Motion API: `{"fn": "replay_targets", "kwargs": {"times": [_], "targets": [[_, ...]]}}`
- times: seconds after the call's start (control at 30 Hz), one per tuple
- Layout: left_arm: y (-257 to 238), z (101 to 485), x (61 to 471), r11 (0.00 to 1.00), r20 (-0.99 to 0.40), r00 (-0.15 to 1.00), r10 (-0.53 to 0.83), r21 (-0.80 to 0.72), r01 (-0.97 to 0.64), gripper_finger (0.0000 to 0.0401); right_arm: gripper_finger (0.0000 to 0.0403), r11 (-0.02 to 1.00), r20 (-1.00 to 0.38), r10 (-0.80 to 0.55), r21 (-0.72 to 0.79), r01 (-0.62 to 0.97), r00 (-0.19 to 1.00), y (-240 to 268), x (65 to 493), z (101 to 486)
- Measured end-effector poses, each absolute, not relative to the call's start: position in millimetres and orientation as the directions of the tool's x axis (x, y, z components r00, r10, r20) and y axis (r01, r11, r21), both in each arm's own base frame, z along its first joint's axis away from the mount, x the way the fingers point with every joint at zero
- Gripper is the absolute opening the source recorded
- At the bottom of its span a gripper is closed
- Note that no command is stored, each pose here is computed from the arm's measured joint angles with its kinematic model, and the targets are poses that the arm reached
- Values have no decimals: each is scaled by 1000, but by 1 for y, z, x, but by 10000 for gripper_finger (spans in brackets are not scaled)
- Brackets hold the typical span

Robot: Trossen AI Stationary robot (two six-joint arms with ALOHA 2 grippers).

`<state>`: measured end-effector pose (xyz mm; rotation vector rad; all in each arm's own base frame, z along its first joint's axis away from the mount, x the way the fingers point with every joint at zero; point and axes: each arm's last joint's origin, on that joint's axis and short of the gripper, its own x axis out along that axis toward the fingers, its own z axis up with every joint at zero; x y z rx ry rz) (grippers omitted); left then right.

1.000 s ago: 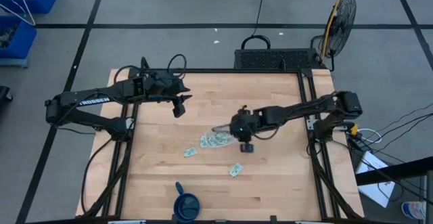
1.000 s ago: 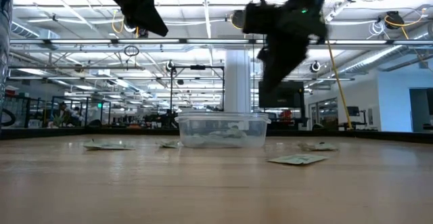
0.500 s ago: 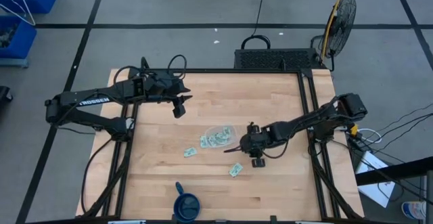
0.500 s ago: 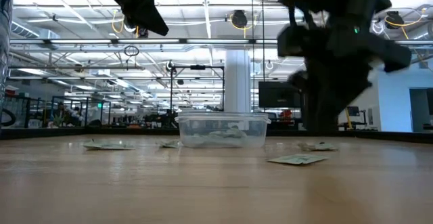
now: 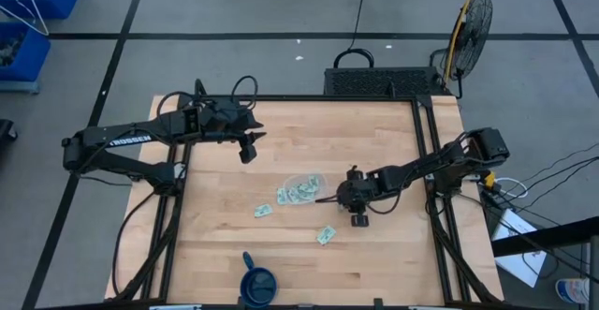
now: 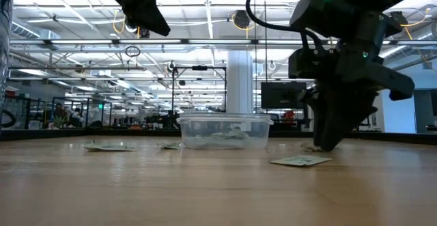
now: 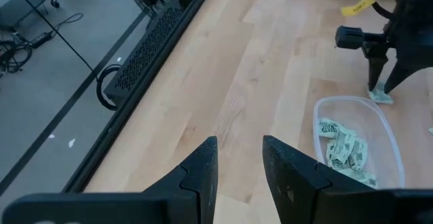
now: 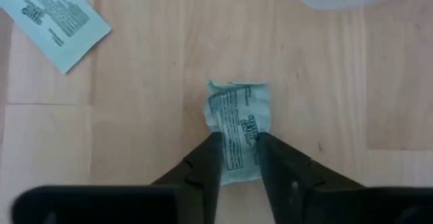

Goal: Pick and place Stevia / Truvia into bins
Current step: Put the stevia packet into the transparent container

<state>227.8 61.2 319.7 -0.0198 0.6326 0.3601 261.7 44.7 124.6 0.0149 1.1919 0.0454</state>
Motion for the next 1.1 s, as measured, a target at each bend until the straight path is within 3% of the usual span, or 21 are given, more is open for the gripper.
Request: {"fn": "replay_targets", "kwargs": {"times": [0.2,0.3,0.5,0.63,0.93,1.1], "targets": [[61,320,228,932,-582,746,323,59,-358,124,10,997,-913,49,20,-77,406,45,262,130],[61,320,228,926,-582,747,323,31,-376,124,15,995,-897,45,0,-103,440,44,260,141],[59,325,223,923,-565,765,307,-19,-385,124,20,978,-753,-23,-154,-143,658,40,270,180],[57,329,218,924,-552,776,306,-23,-381,124,17,959,-624,49,-190,-211,780,33,283,194],[56,340,207,907,-499,797,340,-49,-418,124,20,935,-642,62,-231,-270,764,15,314,188],[54,345,198,899,-478,799,366,-42,-437,124,32,928,-741,75,-194,-319,668,12,333,193]]}}
